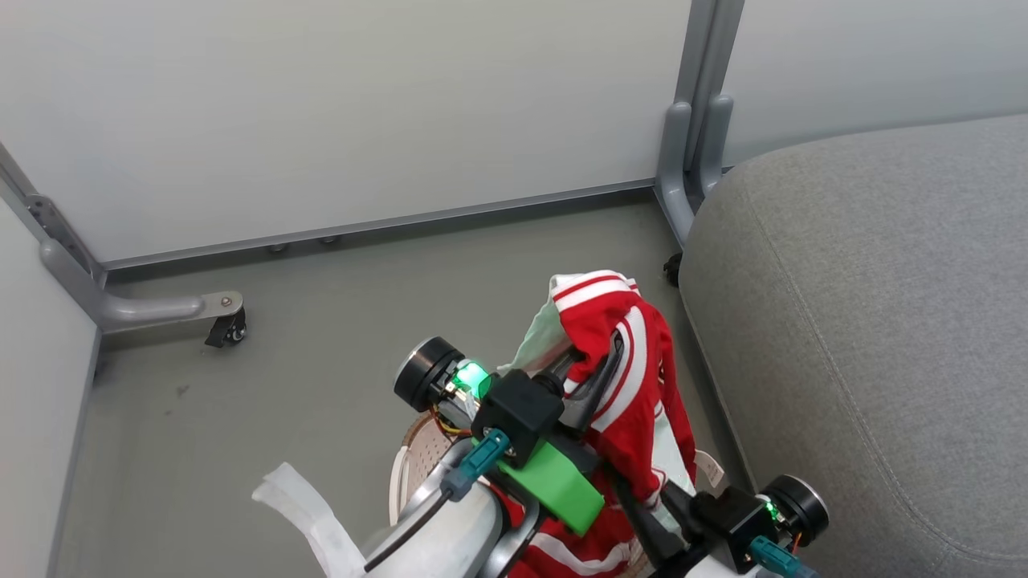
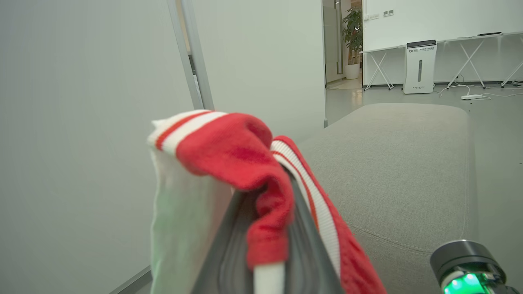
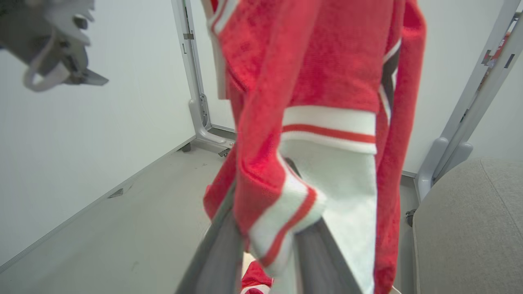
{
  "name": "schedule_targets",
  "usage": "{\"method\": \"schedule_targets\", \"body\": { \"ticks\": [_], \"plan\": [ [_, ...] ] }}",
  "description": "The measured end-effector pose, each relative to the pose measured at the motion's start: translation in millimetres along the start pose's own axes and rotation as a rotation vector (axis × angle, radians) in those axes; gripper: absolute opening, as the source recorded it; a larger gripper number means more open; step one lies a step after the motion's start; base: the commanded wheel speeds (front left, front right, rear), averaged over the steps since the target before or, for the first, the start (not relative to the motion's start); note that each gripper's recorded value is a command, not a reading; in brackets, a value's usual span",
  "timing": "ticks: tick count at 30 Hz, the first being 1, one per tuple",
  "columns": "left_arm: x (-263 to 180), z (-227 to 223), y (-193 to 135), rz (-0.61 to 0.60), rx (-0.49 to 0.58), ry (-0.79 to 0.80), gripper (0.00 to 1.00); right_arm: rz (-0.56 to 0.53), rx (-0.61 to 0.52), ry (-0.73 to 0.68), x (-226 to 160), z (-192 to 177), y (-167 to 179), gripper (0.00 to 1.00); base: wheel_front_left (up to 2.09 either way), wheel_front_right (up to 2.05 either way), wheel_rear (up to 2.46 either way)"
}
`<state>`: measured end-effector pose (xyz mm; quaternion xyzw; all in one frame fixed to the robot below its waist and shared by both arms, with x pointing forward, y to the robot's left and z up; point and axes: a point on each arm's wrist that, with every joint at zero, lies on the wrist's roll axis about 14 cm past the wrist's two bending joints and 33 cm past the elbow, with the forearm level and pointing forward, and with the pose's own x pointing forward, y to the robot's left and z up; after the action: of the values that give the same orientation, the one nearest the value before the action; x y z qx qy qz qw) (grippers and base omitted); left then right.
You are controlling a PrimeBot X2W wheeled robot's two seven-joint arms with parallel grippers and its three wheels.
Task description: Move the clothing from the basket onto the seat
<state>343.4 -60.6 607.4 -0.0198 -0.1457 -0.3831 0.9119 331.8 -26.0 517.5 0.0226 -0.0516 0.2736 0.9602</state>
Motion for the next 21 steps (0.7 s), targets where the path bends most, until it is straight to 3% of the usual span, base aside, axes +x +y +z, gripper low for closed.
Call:
{"method": "schedule_targets", "body": {
  "ticks": [11,12,13,21],
  "plan": [
    [-3.5,-14.8,9.5,0.027,-0.010,0.046,0.00,-0.010,0.013,0.007,1.8,-2.7,-3.8,0.00,0.00,0.00,0.00],
    [-3.6,-15.2,10.1,0.029,-0.009,0.046,0.13,-0.010,0.013,0.007,1.8,-2.9,-4.2,0.00,0.00,0.00,0.00],
    [-3.9,-16.4,11.5,0.036,-0.008,0.050,1.00,-0.011,0.013,0.008,1.8,-3.1,-4.6,0.00,0.00,0.00,0.00],
    [-6.5,-28.5,17.9,0.047,0.009,0.101,1.00,-0.012,0.014,0.013,2.7,-5.1,-6.5,0.00,0.00,0.00,0.00]
  ]
}}
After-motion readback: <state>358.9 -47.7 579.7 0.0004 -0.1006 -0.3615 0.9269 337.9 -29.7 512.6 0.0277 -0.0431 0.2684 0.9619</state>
